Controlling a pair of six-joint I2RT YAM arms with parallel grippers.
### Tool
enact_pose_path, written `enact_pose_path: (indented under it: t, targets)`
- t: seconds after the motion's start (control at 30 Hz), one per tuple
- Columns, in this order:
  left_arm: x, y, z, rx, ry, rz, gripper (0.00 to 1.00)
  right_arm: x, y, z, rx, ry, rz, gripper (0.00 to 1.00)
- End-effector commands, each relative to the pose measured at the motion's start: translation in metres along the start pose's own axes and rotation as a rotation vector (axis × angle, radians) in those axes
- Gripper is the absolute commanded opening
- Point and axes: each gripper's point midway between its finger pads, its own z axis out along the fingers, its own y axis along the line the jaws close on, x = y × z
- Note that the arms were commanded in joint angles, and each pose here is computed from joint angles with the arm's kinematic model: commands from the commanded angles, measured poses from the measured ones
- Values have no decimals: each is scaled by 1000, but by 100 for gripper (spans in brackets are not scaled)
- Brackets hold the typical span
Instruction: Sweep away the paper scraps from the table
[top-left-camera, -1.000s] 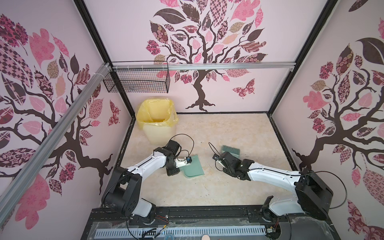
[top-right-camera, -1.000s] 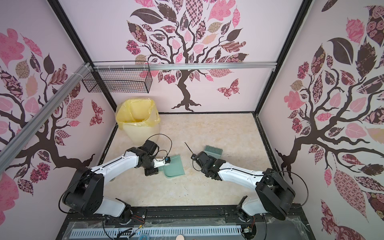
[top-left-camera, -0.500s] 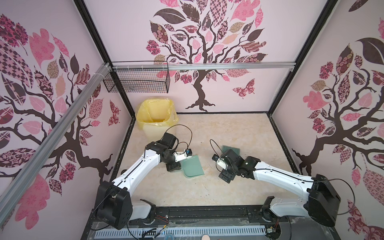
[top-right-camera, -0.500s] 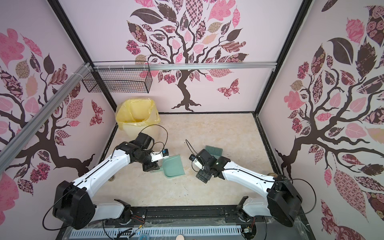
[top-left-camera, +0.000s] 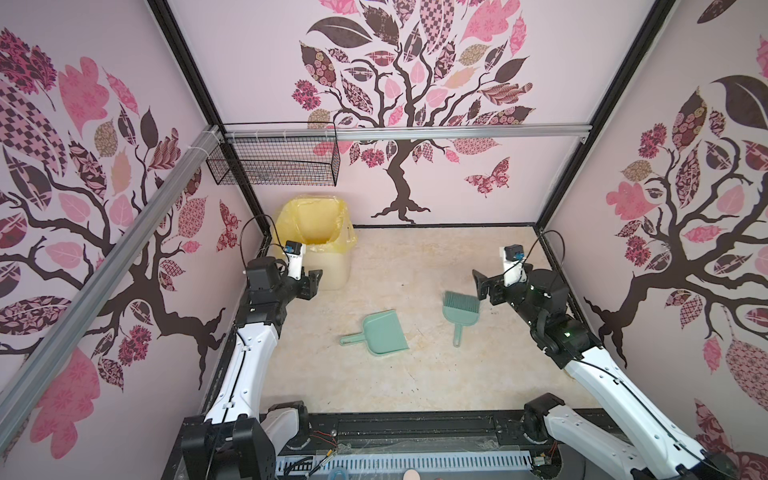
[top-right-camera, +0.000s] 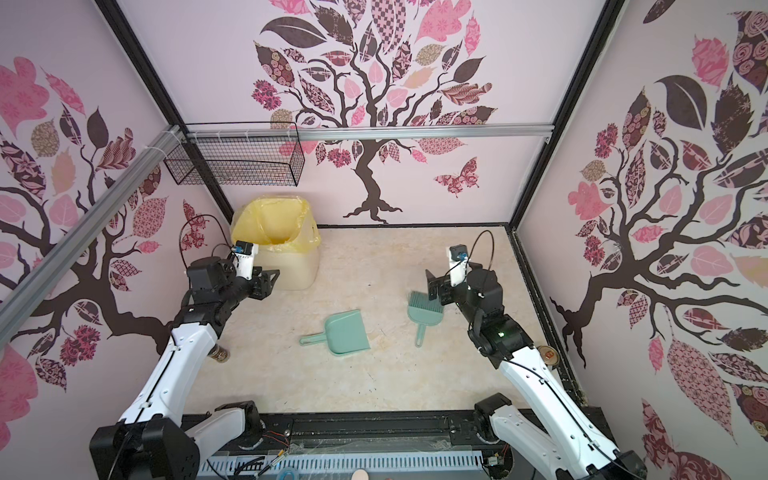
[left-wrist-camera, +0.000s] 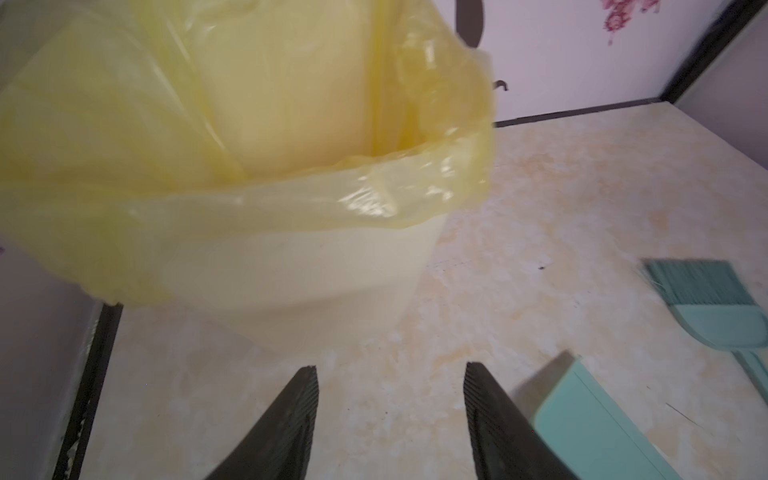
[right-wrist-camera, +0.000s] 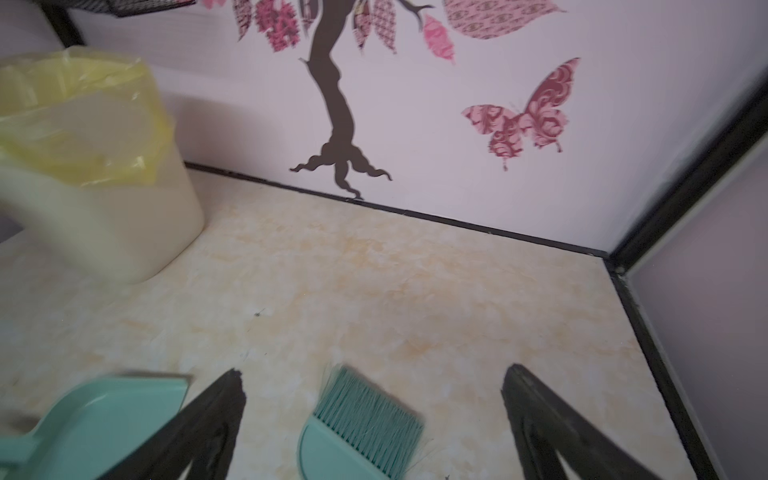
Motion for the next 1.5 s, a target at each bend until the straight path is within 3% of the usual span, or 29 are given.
enact_pose_path:
  t: [0.0,0.2,0.3,0.37,0.4,0.63,0.87,1.17,1.47]
  targets:
    - [-2,33,8,-158,-161,-110,62,14,-45,13,162,-62,148,100]
    - [26,36,8,-182,-330,-108,61,60,-76,1,311,-299,109,100]
    - [48,37,21,-175,-306,-128,62,88,-84,8,365,-255,113,100]
    - [65,40,33,-181,-270,-117,73,101,-85,10,368,-254,120,99]
    - [70,44,36,-199,-268,-123,74,105,-86,10,371,-257,121,100]
    - [79,50,57,-222,-266,-146,89,131,-89,24,396,-233,72,99]
    - [88,48,67,-243,-241,-116,91,143,-90,45,396,-224,48,99]
    - [90,44,78,-287,-166,-79,97,156,-103,76,356,-76,114,100]
    - [91,42,79,-285,-161,-74,97,155,-104,75,354,-81,115,100]
